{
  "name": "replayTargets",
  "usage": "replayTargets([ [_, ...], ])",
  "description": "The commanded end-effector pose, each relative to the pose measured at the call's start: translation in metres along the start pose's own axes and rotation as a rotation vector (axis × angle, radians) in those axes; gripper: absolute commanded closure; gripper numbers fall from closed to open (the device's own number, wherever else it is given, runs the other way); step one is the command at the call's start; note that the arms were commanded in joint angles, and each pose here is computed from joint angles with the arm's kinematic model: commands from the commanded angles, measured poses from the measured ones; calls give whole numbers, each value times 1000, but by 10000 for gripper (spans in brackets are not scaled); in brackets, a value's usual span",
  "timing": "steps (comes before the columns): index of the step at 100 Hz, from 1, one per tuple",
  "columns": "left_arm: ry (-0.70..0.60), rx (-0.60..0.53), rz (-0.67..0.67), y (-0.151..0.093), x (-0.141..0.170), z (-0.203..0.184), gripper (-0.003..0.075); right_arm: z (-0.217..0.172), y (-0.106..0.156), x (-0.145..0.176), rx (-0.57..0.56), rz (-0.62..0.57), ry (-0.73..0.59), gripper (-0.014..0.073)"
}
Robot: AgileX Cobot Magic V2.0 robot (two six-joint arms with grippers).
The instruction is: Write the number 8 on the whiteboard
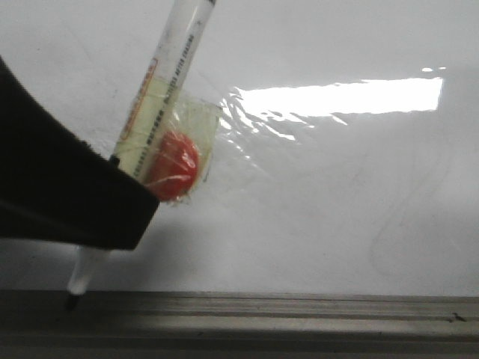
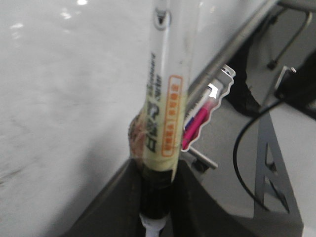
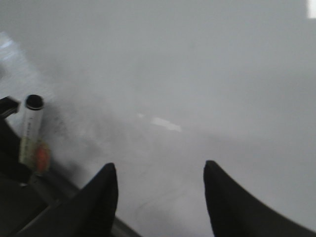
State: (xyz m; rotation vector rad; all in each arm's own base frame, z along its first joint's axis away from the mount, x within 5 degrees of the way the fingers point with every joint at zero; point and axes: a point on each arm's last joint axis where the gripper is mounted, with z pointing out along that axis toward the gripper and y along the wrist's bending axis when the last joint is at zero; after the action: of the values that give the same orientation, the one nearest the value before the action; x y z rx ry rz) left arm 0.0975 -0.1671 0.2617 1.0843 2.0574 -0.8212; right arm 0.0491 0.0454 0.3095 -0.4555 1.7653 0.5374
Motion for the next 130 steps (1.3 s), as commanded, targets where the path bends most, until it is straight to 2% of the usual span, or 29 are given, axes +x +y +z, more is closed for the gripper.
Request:
replayTargets([
  [1,-44,49,162,-13,-10,-8,741,0,12,-16,-128,-72,-55,248],
  [17,-24,119,400,-27,-6,-7,741,8,21,-17,-274,-117,-4,248],
  [29,-33,129,484,-30,-6,-7,741,17,26,-19,-367,-165,3,248],
  [47,-42,121,483,-30,-6,-7,741,27,31,-19,-464,-188,13,248],
  [67,-100,63,477,-26,-13,-7,741,37,36,-15,-547,-244,56,247],
  [92,-163,2,462,-22,-20,-7,741,57,39,-19,-564,-241,92,237],
  [130,-181,-18,460,-20,-22,-7,741,90,58,-30,-677,-305,148,214],
])
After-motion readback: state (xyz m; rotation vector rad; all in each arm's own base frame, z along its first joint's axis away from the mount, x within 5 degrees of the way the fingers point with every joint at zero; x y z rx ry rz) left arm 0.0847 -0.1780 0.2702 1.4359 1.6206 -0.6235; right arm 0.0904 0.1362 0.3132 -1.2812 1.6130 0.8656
